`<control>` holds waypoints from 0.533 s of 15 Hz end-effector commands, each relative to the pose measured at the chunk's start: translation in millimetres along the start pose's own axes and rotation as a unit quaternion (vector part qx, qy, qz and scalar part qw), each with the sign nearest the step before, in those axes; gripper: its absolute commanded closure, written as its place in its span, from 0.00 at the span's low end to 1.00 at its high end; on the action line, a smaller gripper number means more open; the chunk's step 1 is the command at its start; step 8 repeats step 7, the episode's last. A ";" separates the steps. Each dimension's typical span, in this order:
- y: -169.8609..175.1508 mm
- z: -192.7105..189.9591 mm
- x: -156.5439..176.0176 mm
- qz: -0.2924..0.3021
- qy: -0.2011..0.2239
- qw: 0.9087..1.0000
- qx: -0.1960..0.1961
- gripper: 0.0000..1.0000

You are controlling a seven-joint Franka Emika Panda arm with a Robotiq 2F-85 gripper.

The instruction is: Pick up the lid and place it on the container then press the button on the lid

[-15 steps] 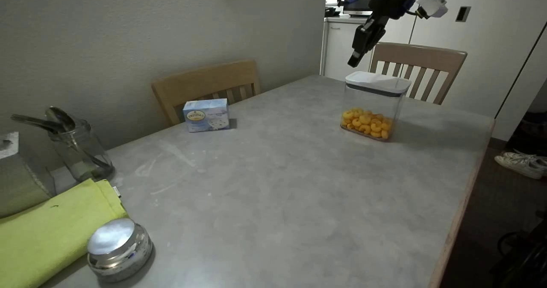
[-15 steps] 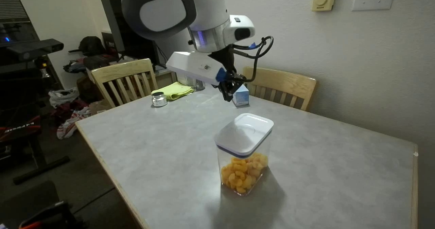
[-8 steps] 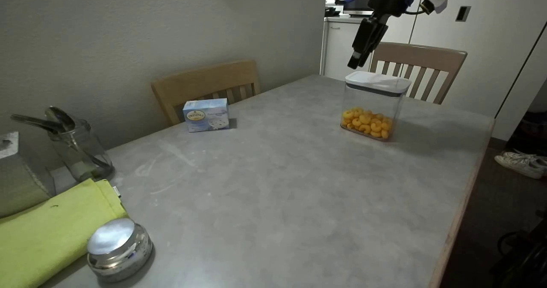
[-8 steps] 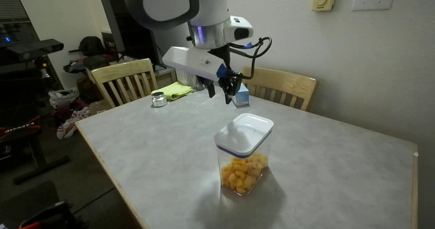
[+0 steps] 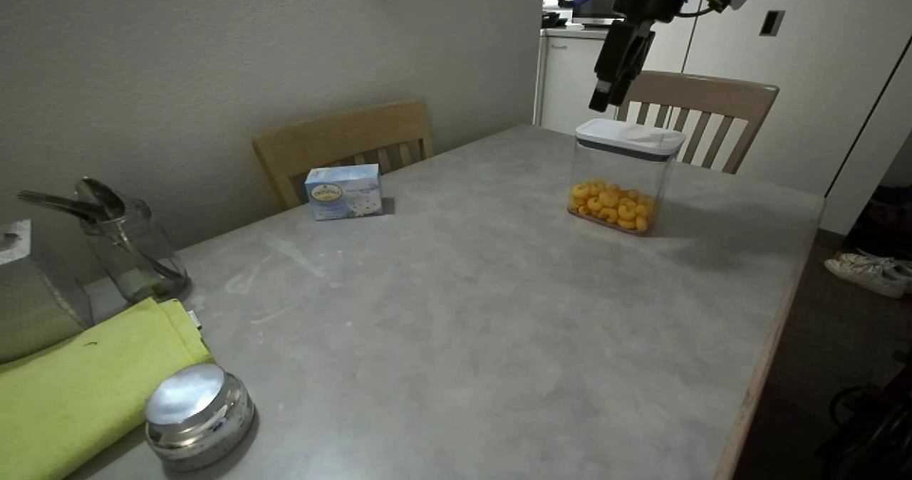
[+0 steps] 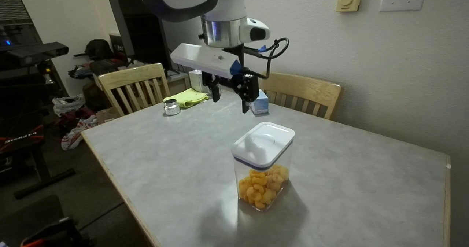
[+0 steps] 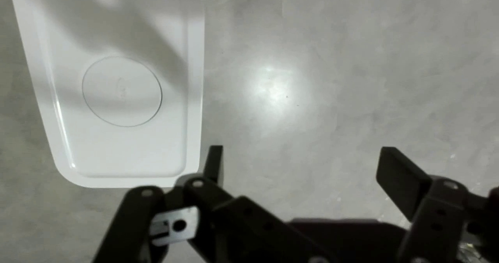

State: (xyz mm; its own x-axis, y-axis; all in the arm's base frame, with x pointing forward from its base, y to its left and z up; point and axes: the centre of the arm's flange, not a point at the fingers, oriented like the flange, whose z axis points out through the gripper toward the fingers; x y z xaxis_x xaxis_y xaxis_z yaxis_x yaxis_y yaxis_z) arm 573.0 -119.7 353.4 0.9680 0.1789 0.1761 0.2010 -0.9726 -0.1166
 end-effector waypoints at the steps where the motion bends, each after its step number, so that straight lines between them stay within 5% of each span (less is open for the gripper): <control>1: -6.6 -2.8 5.6 0.000 -0.029 1.000 0.004 0.00; 8: -18.7 4.4 5.1 -0.011 -0.023 0.999 0.022 0.00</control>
